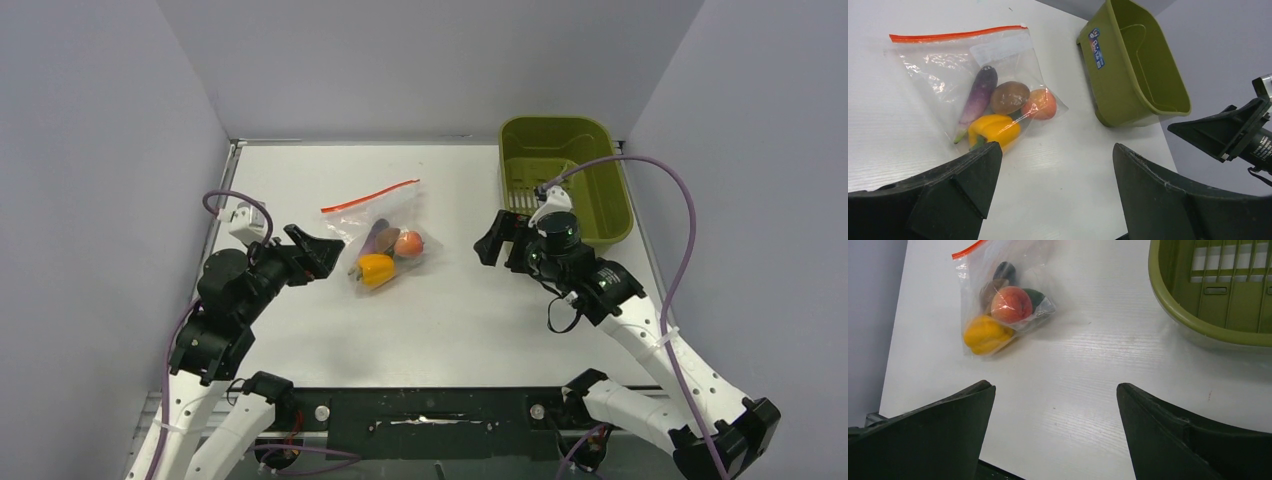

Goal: Place the food in the zip-top bag and seal the zipper
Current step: Reset both arms

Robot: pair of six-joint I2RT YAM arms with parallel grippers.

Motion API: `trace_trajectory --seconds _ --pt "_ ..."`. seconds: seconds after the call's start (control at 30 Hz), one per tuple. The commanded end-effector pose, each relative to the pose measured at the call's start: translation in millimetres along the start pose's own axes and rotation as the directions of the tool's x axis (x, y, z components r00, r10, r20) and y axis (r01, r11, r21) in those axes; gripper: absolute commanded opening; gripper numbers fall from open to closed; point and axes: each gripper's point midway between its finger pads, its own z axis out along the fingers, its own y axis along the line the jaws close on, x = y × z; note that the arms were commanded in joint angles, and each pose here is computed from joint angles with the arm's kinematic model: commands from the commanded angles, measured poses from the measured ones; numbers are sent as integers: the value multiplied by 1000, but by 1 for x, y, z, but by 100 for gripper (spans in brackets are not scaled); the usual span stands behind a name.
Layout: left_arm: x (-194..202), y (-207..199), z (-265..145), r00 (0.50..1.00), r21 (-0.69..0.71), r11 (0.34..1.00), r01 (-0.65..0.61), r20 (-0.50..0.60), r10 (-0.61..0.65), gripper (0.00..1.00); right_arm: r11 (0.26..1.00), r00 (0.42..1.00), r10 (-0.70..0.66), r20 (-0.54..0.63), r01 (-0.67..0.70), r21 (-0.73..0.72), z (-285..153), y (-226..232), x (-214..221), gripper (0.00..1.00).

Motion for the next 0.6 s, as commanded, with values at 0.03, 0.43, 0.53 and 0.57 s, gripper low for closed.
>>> trace_trajectory --seconds 0.03,0.43,0.53,0.57 --pt "-14 -11 -10 999 26 999 -24 31 23 82 996 991 18 129 -7 -84 -15 17 -27 98" --pt "-11 -1 -7 999 -9 1000 10 49 -10 82 992 982 19 186 5 -127 -22 23 -38 98" --pt "-13 0 -8 999 -19 1000 0 52 1 82 992 981 23 190 2 -127 -19 23 -37 98" --pt "-14 0 -9 998 -18 1000 -2 56 3 82 992 982 23 188 1 -127 -18 23 -37 98"
